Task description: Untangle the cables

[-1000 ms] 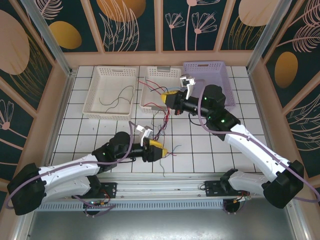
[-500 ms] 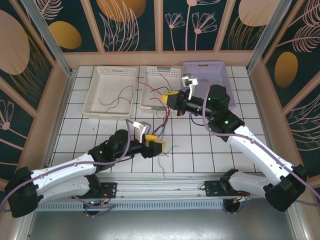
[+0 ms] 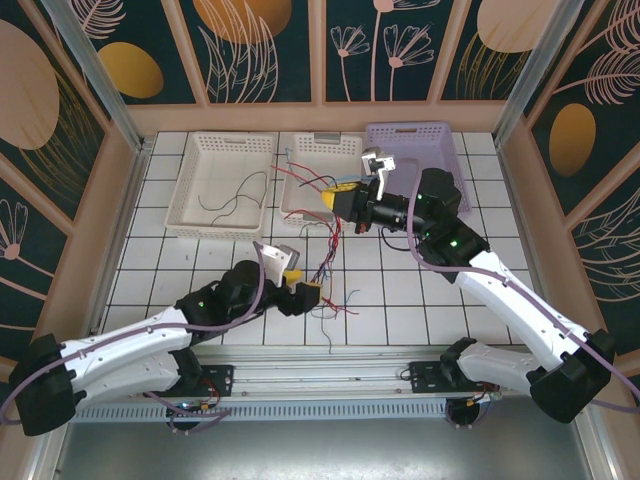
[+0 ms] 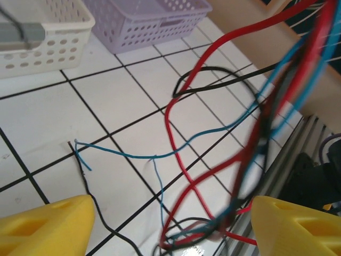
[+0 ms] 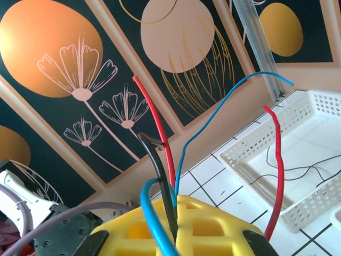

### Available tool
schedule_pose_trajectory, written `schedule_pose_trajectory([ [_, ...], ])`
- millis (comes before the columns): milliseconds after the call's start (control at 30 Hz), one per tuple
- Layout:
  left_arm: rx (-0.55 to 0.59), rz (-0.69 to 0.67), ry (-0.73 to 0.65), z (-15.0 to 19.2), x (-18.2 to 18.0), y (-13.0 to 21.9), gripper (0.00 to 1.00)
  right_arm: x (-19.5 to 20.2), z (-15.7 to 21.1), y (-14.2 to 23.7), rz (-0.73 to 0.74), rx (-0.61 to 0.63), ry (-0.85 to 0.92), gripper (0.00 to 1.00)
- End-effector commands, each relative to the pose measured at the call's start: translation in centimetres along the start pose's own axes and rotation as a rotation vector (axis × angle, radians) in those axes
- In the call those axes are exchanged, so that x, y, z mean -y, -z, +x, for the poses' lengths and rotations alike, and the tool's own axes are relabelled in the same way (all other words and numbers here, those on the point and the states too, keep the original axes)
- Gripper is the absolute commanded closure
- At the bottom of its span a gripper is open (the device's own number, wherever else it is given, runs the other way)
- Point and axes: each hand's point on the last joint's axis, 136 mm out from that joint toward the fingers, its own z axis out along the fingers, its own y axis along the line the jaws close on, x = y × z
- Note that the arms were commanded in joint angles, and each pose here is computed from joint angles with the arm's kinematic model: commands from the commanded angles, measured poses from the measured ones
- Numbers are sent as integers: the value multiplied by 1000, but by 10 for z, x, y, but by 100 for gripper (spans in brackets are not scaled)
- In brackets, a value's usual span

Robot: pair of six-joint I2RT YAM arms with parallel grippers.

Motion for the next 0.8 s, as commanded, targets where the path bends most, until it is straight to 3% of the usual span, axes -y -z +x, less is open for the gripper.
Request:
schedule_pose_trajectory([
  [0, 30, 2, -34, -16, 7, -3, 24, -25, -22, 5, -84, 48, 32, 100],
  [100, 43, 2, -38, -20, 8, -6, 29, -28, -21, 6, -98, 42, 26, 100],
  [133, 47, 10, -40, -22, 11, -6, 36, -27, -20, 6, -95, 42, 26, 100],
  [233, 58, 19, -39, -24, 12, -5, 69, -22, -18, 7, -68, 40, 23, 100],
  [367, 68, 57, -27, -22, 17, -3, 100, -12, -10, 6, -28, 22, 3, 100],
  [633, 136, 148, 14, -21, 26, 16, 100, 22, 11, 13, 128, -4, -32, 98],
  [767, 184, 191, 25, -26, 31, 29, 100, 37, 25, 23, 186, -10, -61, 65],
])
